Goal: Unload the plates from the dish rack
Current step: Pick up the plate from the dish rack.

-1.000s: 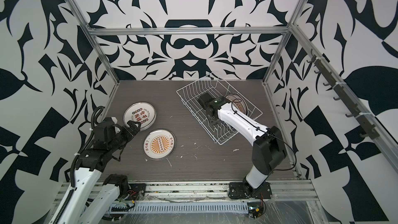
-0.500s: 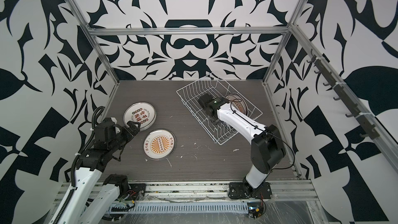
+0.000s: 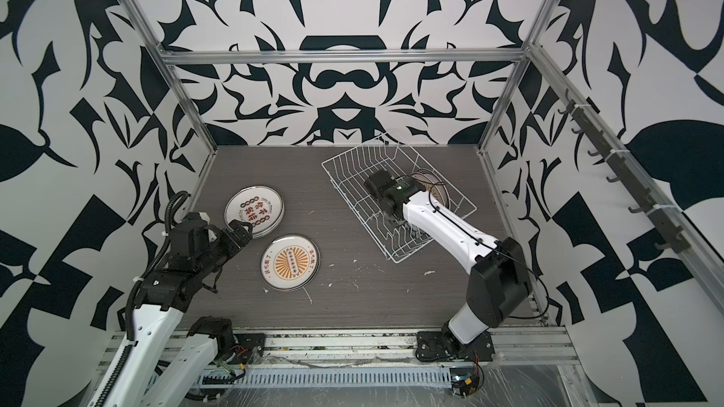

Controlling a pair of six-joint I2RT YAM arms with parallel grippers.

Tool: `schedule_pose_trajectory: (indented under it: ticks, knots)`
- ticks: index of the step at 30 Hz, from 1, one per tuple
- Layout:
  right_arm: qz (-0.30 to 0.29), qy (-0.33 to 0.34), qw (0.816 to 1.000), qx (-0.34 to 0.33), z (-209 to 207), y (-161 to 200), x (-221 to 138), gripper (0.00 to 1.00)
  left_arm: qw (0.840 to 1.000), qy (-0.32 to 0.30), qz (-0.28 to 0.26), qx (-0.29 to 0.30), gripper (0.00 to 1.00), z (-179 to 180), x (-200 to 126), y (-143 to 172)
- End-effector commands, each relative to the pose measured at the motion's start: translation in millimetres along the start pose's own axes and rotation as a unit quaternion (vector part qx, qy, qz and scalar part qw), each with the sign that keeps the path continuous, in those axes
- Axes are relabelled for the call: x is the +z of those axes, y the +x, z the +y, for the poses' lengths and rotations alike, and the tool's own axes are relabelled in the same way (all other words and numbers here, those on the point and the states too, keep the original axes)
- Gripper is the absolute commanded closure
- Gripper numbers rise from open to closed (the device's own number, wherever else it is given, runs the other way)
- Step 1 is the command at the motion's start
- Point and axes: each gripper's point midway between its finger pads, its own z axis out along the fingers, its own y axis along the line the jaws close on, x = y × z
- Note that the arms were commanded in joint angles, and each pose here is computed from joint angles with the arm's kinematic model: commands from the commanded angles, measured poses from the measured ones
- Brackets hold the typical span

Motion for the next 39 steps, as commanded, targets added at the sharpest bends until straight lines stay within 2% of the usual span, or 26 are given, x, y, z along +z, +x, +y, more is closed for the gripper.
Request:
schedule_pose_trajectory:
  ticks: [1, 15, 23, 27, 30, 33, 39]
  knots:
    - [-0.042, -0.037, 0.998, 0.031, -3, -12, -27, 1.00, 1.000, -0.009, 0.002, 0.009, 0.01, 0, -6, -3]
    - [-0.105, -0.064, 0.990, 0.067, -29, -28, -84, 1.00, 1.000, 0.008, 0.022, 0.014, 0.01, -8, 2, 1]
    - [-0.127, -0.108, 0.982, 0.093, -23, -34, -99, 1.00, 0.999, 0.010, 0.031, 0.015, 0.01, -10, 6, 4]
    - [-0.150, -0.142, 0.971, 0.121, -19, -41, -111, 1.00, 0.999, 0.024, 0.034, 0.015, 0.01, -15, 6, 3]
    - [-0.173, -0.188, 0.953, 0.161, -12, -49, -124, 1.00, 0.998, 0.046, 0.045, 0.017, 0.01, -25, 8, 5]
    - [-0.189, -0.246, 0.928, 0.206, 0, -56, -135, 1.00, 0.996, 0.067, 0.062, 0.013, 0.01, -34, 12, 9]
    - [-0.193, -0.395, 0.848, 0.295, 43, -71, -145, 1.00, 0.987, 0.130, 0.092, -0.002, 0.01, -59, 19, 14]
